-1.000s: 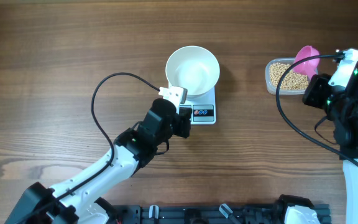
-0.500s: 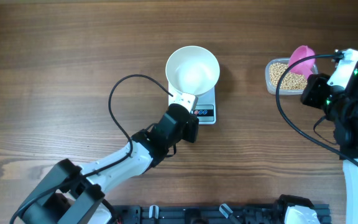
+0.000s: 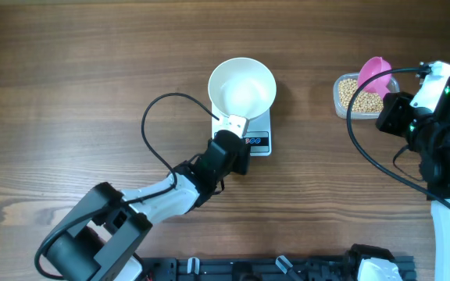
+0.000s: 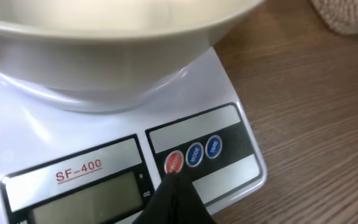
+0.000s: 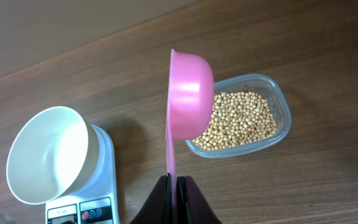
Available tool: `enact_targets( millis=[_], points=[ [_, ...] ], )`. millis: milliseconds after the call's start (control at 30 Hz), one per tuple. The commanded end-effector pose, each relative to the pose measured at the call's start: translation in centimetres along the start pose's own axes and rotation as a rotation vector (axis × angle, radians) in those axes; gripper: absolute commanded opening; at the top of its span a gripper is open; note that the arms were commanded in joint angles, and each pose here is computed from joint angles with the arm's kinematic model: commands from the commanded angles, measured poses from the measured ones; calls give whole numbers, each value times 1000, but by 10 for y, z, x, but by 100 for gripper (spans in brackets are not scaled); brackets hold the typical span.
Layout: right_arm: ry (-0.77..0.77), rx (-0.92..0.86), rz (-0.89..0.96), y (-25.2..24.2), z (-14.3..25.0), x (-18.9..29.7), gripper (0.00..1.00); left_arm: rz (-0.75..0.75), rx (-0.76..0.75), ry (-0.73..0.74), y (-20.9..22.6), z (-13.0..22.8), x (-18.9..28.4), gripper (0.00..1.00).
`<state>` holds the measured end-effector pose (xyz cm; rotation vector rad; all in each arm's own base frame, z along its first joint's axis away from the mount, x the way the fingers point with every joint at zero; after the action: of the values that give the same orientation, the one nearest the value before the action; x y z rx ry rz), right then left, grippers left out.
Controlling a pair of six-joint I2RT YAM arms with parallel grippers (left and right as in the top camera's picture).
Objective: Scoop item into bowl and weigh 150g on scale
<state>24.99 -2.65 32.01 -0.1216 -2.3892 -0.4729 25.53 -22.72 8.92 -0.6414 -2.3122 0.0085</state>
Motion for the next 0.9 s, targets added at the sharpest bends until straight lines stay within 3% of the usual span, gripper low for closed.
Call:
enact_targets(
  millis=[0,233,533,867],
  points=[
    [-8,-13,-22,3,-4,2,4,-11,-149,-1,-8,-7,-3,4],
    [-9,-13,-22,3,-4,2,4,28,-150,30,-24,-40,-2,4],
    [-7,-11,-21,3,-4,2,5,-9,-107,135,-17,-15,-16,4],
    [-7,-11,-21,3,-4,2,4,-44,-110,141,-12,-8,-26,4]
  ],
)
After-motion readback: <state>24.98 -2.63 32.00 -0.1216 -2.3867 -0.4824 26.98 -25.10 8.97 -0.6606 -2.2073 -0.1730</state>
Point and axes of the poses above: each gripper's point midway between its finger pads, its own x axis back along the fingers, its own y axis along the line the jaws close on, z = x × y, the point moved 8 cm from there along x, back along the fingers, and after that the axes turned 4 degrees about -x, right-handed, at the moved point
